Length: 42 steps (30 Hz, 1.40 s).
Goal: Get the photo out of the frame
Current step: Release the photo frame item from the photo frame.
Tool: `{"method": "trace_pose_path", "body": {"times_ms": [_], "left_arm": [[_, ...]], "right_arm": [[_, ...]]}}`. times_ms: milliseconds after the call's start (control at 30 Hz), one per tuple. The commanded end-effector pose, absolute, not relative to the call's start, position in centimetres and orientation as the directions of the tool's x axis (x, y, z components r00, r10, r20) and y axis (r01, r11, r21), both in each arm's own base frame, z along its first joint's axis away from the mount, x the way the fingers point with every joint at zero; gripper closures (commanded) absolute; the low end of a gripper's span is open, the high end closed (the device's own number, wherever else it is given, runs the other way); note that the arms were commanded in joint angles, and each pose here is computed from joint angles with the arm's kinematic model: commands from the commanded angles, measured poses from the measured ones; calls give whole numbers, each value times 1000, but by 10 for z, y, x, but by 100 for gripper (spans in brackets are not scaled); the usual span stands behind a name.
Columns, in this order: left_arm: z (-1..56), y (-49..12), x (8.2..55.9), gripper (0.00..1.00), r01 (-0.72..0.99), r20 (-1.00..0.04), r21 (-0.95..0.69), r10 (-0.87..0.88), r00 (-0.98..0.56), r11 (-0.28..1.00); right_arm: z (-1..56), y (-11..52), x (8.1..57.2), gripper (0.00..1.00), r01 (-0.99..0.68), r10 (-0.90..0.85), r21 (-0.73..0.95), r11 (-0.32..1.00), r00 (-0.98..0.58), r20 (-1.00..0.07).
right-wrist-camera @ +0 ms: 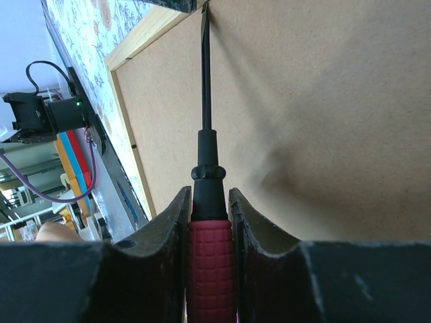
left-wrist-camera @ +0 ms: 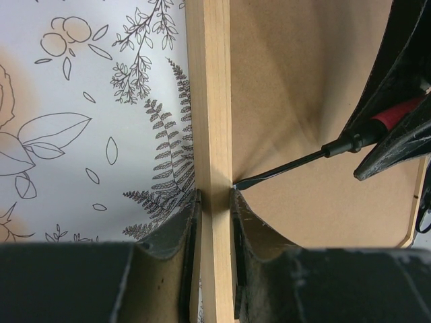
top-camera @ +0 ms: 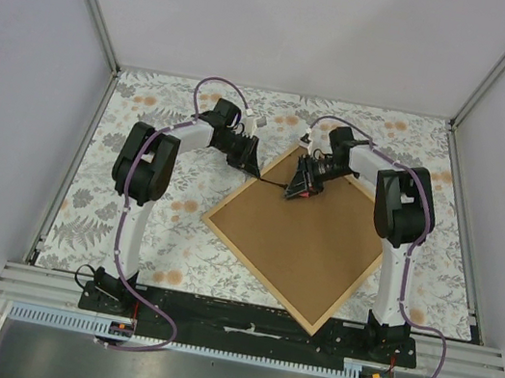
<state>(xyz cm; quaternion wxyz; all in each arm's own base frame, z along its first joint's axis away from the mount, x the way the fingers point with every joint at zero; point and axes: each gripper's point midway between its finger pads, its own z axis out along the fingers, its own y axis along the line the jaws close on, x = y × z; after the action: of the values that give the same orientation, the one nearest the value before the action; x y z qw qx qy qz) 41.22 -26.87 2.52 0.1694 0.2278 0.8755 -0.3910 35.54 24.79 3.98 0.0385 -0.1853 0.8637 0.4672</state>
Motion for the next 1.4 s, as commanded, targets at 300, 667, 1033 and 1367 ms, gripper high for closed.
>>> {"method": "trace_pose_path", "body": {"times_ms": [300,667,1033,1367], "left_arm": [[26,-277,384,98,543,-447,-604,316,-837,583],[45,-274,396,69,569,-497,-560,306,-812,601],[44,-262,414,48,618,-548,-335,386,-742,711],[31,-263,419,53,651,-558,-154,478,-678,743]], "right_arm": [[54,291,381,100,-421,-280,742,522,-906,-317],[96,259,334,100,-534,-393,641,551,-844,-365],[89,218,305,100,-581,-433,553,597,-814,-387],[59,208,303,100,-557,-445,530,639,-830,-336]]}}
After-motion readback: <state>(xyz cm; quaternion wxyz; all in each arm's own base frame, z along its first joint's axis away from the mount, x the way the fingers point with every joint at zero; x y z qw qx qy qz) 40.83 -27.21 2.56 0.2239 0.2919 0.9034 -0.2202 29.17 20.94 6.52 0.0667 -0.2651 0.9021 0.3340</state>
